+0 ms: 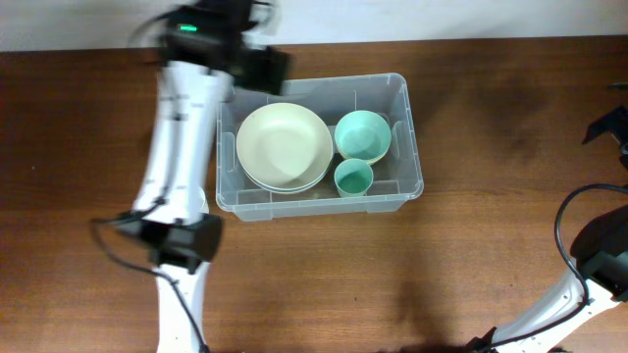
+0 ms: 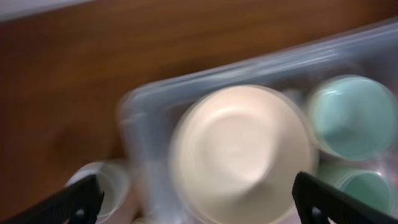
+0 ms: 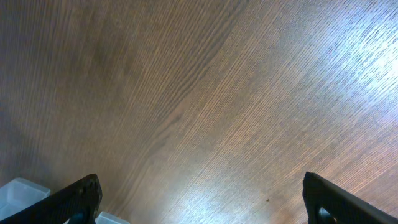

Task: Pack container
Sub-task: 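Move the left gripper back to the grey-white cup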

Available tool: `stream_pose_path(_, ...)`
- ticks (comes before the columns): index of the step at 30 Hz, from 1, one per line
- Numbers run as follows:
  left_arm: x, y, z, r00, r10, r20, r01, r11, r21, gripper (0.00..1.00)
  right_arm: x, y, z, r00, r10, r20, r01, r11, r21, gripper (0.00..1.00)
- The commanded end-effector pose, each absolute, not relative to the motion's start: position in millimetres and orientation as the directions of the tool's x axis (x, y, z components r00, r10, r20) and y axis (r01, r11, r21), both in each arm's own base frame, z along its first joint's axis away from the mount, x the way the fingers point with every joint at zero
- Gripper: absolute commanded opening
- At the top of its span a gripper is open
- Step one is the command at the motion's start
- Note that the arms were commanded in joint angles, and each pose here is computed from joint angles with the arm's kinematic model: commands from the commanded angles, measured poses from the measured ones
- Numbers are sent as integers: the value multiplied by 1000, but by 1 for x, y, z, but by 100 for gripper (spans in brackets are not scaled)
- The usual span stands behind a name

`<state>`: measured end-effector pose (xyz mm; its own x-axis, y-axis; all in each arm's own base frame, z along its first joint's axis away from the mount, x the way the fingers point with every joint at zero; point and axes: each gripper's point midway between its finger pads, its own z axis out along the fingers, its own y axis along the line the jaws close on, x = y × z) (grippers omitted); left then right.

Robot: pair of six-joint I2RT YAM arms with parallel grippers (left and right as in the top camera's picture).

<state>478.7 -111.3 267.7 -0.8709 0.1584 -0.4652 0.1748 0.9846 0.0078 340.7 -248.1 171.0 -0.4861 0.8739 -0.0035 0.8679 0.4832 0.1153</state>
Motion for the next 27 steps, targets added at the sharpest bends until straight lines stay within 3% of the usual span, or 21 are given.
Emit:
stream_pose_path(1, 469, -18, 294, -868, -104, -485, -118, 993, -2, 99, 340, -246, 178, -482, 876, -20, 869, 481, 117, 99)
stream_pose_path(8, 459, 69, 274, -839, -386, -383, -350, 923, -162, 99, 340, -246, 178, -482, 876, -20, 869, 481, 117, 99)
stream_pose_path(13, 447, 95, 240, -847, -470, -249, -426, 880, -211, 99, 340, -246, 178, -482, 876, -20, 869, 481, 117, 99)
stream_pose_path(18, 433, 94, 194, -888, -447, -105, -426, 888, -176, 99, 340, -246, 178, -482, 876, -20, 869, 481, 117, 99)
stream_pose_path(27, 433, 78, 123, -928, -372, -5, -367, 917, -155, 99, 340, -246, 178, -482, 876, -20, 869, 481, 117, 99)
